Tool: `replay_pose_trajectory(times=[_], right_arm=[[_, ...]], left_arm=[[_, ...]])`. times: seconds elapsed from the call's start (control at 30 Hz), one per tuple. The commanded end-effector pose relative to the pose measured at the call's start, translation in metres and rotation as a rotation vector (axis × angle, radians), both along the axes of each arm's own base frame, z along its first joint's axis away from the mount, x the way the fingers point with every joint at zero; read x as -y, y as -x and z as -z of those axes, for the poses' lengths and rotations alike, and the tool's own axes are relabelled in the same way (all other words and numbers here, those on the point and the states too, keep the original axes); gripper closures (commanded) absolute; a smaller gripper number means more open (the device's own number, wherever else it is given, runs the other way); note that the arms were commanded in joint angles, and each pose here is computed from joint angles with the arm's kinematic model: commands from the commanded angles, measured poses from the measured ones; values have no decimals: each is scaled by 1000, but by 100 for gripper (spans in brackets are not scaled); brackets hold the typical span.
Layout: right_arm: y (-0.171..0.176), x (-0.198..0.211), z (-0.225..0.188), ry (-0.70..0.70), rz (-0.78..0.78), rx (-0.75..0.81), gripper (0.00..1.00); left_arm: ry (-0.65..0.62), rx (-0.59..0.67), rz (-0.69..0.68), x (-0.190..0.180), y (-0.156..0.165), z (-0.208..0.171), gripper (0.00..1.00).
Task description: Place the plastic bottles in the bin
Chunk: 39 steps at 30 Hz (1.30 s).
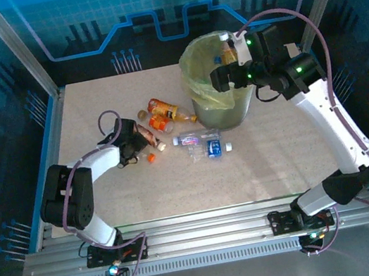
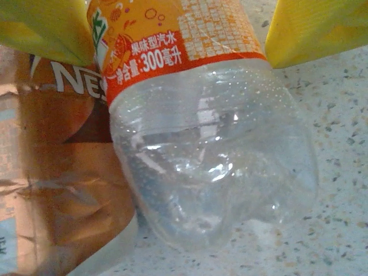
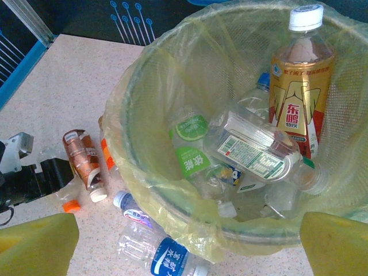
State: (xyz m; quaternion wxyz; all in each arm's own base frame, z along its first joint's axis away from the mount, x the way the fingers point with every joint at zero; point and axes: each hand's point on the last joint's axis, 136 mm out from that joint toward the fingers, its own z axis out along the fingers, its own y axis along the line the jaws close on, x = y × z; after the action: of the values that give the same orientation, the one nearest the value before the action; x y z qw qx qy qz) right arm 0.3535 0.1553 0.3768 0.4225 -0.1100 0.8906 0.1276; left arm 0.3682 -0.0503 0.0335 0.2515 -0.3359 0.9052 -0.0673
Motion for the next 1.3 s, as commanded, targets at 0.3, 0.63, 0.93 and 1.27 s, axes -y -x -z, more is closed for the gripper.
replay_pose_trajectory(times=[0.3, 0.63, 0.93, 1.27], right_arm=[[-7, -12, 6, -17, -12, -18, 0], [-4, -18, 5, -20, -26, -15, 0], [1, -21, 1, -35, -38, -3, 0], [13, -38, -1, -148, -101, -27, 0]], left_arm=[[27, -44, -49, -14, 19, 18, 36], [11, 49, -38, -19, 24, -15, 44], [-2, 206, -4, -22, 31, -67, 45], [34, 595, 285, 37, 26, -168, 49]])
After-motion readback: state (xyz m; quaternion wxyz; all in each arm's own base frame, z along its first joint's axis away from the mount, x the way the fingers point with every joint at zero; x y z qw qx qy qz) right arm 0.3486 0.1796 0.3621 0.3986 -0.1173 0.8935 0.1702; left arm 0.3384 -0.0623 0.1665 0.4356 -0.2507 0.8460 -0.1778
